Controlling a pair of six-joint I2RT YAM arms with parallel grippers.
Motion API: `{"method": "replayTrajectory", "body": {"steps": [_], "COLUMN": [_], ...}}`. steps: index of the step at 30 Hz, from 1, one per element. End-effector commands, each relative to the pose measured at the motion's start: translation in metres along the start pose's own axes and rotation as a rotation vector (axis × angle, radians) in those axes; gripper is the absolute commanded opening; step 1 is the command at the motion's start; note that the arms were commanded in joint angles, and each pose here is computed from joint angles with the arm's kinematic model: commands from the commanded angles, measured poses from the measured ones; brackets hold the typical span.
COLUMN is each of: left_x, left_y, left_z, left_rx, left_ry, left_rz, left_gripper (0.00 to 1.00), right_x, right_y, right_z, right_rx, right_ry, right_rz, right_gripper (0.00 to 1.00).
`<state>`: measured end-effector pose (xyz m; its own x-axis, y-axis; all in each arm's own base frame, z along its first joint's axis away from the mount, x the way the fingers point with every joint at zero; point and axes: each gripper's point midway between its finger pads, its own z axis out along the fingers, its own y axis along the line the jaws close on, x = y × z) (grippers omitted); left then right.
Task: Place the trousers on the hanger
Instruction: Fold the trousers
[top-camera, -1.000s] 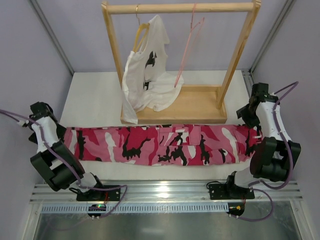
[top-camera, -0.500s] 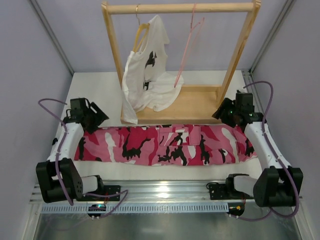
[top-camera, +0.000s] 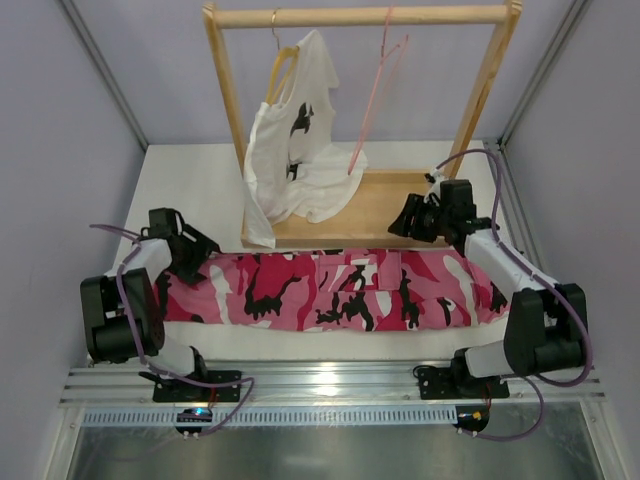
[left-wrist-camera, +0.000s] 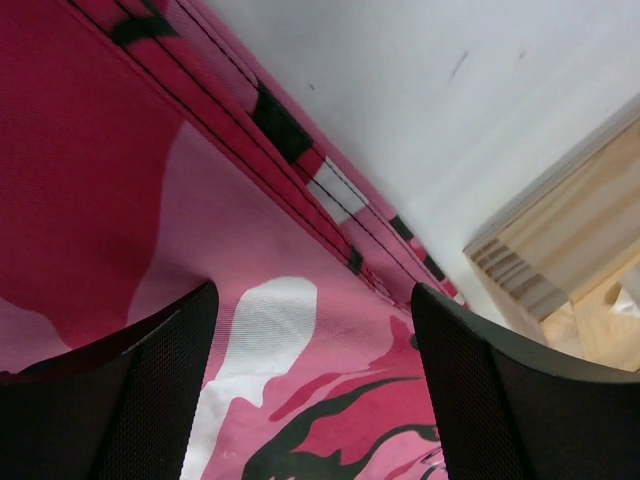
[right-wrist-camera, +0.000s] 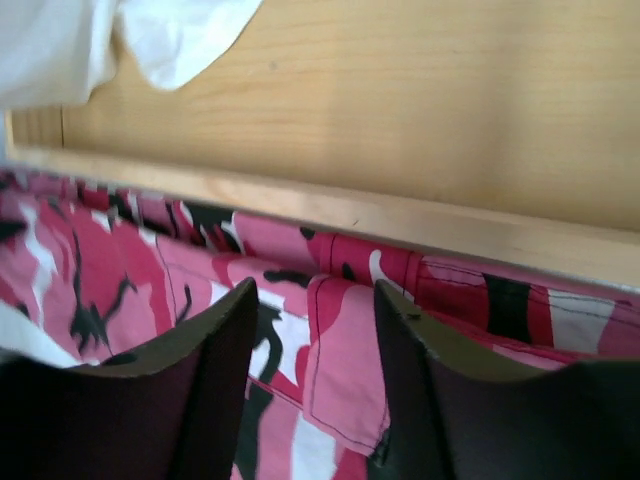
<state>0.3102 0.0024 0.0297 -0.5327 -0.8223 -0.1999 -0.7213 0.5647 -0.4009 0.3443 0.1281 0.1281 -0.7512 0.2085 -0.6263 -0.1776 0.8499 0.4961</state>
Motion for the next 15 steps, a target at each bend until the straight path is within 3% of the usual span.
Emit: {"method": "replayTrajectory", "body": {"steps": [1,3,4,7,11,15], "left_x": [-0.016,-0.021,-0.022,-0.025,-0.024,-0.022], "left_y": [0.014,0.02,0.021,0.024,0.023,0.016], "left_z": [0.003,0.004,0.004,0.005,0.009,0.008], "left_rx": [-0.067,-0.093,-0.097,-0.122,-0.119,-0.082], "left_ry": [-0.038,-0.057,-0.058,-0.054,-0.041,-0.032], "left_rz": [-0.06,-0.073,-0.078,-0.069,-0.071,-0.074], "left_gripper": [0.79,0.79,0.79,0.79,0.8,0.79], "right_x": [-0.038,-0.031,-0.039,-0.016,-0.003,0.011], "right_y": [-0.012,-0.001,-0.014,-0.007,-0.008,-0.018], "right_z": [-0.004,-0.003,-0.007,-0.014,-0.024,-0.034], "right_rx": [0.209,0.258,0.385,0.523,0.725,0.934], "right_ry": [-0.08,-0.082,-0.169,-0.095,-0.03,0.058], "right_rz": [0.292,0.385,0.461,0.538,0.8,0.858], "right_gripper": [0.51,0.49,0.5,0.52,0.52,0.51]}}
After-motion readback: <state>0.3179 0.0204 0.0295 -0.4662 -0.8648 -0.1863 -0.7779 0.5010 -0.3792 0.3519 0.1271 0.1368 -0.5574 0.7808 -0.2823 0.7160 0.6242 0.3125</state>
